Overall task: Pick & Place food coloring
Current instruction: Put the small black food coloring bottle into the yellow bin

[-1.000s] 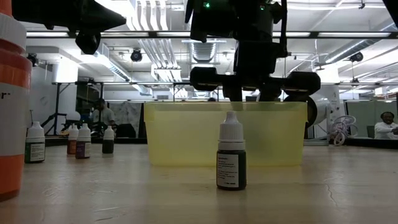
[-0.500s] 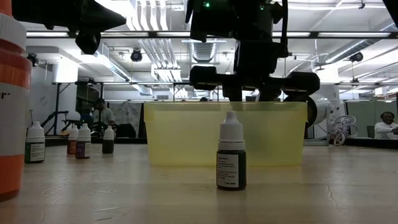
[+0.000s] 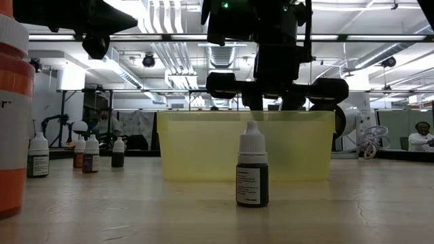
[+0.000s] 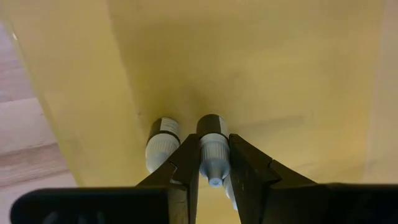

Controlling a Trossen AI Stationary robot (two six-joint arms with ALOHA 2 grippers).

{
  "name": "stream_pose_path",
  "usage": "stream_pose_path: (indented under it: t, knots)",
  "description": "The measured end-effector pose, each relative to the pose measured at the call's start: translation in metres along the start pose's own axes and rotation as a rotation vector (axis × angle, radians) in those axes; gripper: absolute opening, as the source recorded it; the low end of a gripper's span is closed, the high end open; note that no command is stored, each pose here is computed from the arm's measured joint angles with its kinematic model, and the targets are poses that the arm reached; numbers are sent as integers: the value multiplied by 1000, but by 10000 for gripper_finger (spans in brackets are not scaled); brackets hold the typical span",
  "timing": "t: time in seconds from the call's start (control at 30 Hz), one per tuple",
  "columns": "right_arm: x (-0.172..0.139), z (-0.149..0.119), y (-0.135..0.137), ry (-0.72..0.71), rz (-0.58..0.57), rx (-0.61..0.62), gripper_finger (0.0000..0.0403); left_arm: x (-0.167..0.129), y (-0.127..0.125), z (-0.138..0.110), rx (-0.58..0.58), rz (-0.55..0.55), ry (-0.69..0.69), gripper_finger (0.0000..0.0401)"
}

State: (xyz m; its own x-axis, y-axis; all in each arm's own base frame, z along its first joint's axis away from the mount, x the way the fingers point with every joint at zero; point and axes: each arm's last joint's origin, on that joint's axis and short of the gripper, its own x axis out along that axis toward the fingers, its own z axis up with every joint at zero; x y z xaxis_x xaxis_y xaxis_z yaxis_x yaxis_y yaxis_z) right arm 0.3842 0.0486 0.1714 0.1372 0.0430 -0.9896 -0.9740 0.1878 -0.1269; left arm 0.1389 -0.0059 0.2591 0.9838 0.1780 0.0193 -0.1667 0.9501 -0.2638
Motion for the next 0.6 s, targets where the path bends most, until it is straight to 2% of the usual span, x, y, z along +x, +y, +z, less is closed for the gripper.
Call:
stream_pose_path:
  t: [0.6]
  knots:
    - [4, 0, 3, 4, 14, -3, 59, 0, 0, 0, 0, 0, 0, 0]
